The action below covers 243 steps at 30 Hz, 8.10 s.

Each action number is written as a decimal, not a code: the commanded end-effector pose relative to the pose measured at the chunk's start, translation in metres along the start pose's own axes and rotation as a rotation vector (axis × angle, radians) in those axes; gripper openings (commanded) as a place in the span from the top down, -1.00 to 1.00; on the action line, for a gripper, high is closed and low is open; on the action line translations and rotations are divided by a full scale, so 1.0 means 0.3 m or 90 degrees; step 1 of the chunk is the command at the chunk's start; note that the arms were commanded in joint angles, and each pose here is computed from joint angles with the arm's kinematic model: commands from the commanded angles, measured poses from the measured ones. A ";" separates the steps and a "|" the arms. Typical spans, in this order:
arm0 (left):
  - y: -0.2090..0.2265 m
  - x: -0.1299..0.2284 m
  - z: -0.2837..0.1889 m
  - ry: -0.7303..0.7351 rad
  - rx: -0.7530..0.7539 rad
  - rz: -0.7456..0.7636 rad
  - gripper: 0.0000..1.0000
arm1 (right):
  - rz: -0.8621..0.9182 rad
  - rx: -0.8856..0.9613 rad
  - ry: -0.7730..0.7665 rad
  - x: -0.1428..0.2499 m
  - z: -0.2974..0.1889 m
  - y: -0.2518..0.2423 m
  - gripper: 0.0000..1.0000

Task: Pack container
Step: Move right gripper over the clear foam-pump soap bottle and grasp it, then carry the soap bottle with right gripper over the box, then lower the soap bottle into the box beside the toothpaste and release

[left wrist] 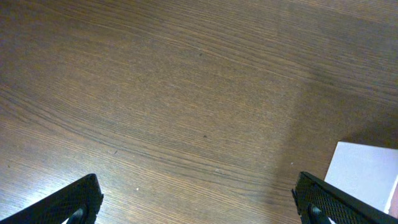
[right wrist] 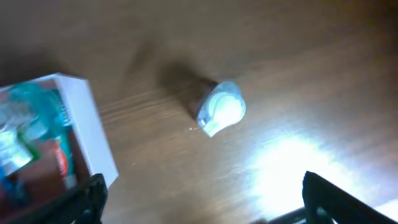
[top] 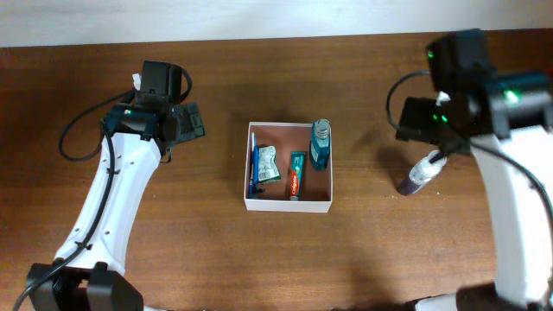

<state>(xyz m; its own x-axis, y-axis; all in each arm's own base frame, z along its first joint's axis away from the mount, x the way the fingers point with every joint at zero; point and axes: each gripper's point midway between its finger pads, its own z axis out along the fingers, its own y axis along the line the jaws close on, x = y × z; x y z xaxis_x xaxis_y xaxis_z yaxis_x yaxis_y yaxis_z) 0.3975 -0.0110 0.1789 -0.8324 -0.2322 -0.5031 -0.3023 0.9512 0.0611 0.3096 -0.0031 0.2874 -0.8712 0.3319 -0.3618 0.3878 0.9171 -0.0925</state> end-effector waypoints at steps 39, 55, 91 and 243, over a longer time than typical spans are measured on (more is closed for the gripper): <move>0.009 -0.014 -0.012 -0.010 -0.006 0.000 -0.99 | 0.294 -0.029 0.212 0.088 0.393 -0.094 -0.27; 0.009 -0.014 -0.012 -0.010 -0.006 0.000 -0.99 | 0.297 -0.036 0.204 0.099 0.481 -0.079 -0.25; 0.009 -0.014 -0.012 -0.010 -0.006 0.000 -0.99 | 0.136 -0.111 0.074 0.029 0.295 -0.111 0.65; 0.009 -0.014 -0.012 -0.010 -0.006 0.000 -0.99 | -0.350 -0.279 -0.310 0.221 -0.400 0.285 -0.97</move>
<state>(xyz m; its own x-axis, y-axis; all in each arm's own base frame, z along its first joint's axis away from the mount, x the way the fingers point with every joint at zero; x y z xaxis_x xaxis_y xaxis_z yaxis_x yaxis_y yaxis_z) 0.3975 -0.0110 0.1789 -0.8324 -0.2322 -0.5031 -0.3023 0.9512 0.0611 0.2441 0.1218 0.3710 -0.6218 -0.2311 -0.7483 -0.3021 0.9523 -0.0430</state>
